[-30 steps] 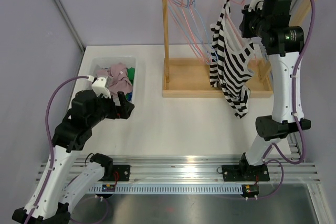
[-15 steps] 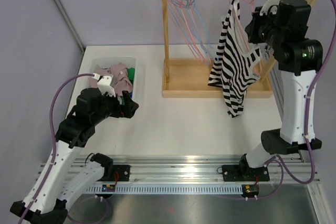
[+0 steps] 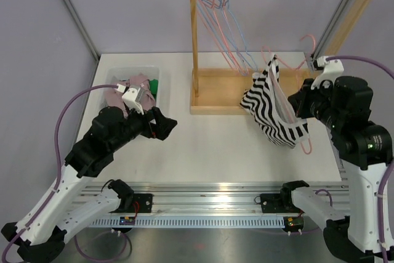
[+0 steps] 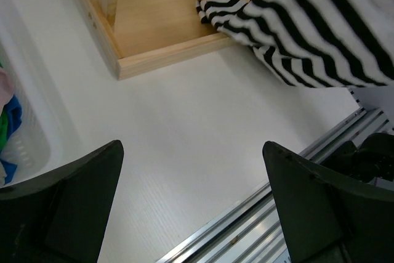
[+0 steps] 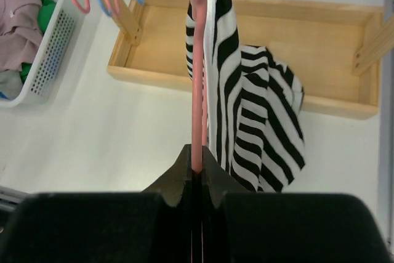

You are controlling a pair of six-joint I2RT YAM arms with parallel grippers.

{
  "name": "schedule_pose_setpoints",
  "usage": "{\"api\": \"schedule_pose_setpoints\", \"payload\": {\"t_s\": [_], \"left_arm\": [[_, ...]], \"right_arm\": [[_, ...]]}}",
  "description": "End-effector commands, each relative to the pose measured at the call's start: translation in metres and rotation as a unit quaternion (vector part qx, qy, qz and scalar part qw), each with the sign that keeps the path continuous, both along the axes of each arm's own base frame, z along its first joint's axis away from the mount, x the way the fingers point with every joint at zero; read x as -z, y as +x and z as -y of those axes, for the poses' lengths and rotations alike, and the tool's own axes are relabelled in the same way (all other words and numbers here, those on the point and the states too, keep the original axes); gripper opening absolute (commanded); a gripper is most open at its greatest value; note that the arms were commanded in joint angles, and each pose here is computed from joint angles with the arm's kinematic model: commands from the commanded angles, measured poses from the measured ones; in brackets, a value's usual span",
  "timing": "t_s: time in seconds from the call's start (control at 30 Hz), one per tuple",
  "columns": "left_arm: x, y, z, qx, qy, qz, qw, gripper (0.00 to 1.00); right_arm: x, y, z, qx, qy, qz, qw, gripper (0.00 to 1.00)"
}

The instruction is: Remove the tank top from the hanger

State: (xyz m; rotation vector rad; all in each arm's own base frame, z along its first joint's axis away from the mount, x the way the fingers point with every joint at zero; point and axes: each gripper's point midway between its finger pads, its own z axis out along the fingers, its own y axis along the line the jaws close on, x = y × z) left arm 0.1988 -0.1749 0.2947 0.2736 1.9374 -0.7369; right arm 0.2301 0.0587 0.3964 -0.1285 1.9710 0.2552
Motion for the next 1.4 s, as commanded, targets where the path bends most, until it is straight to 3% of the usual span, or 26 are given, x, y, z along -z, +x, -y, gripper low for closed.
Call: {"api": "schedule_pose_setpoints", "payload": {"t_s": [0.0,0.2,0.43,0.53,0.7,0.87,1.13,1.3,1.37], "left_arm": [[-0.046,0.005,0.009,-0.015,-0.064,0.067,0.996,0.99],[-0.042,0.003,0.032,-0.008,-0.084,0.083,0.993,0.99],[-0.031,0.0,0.075,0.02,-0.087,0.088,0.992,0.99],[-0.012,0.009,0.09,0.01,-0.057,0.081,0.995,0.99],[0.004,0.017,0.107,0.012,-0.033,0.077,0.996,0.97],[0.008,0.024,0.119,0.014,-0.003,0.087,0.996,0.83],[0.01,0.03,0.141,0.024,0.024,0.091,0.995,0.7],[0.012,0.036,0.145,0.014,0.034,0.091,0.995,0.25],[0.013,0.04,0.142,-0.001,0.041,0.092,0.995,0.23]], "right_arm": [[0.037,-0.021,-0.019,-0.038,0.042,-0.041,0.998,0.0],[0.097,-0.068,-0.06,-0.162,0.106,-0.123,0.973,0.0],[0.106,-0.093,-0.094,-0.263,0.18,-0.144,0.937,0.0],[0.103,-0.104,-0.112,-0.322,0.229,-0.152,0.906,0.0],[0.094,-0.11,-0.115,-0.342,0.237,-0.134,0.899,0.0],[0.082,-0.115,-0.117,-0.359,0.238,-0.127,0.893,0.0],[0.08,-0.118,-0.119,-0.368,0.24,-0.132,0.889,0.0],[0.083,-0.118,-0.119,-0.367,0.236,-0.135,0.89,0.0],[0.082,-0.119,-0.12,-0.371,0.238,-0.137,0.887,0.0]]}}
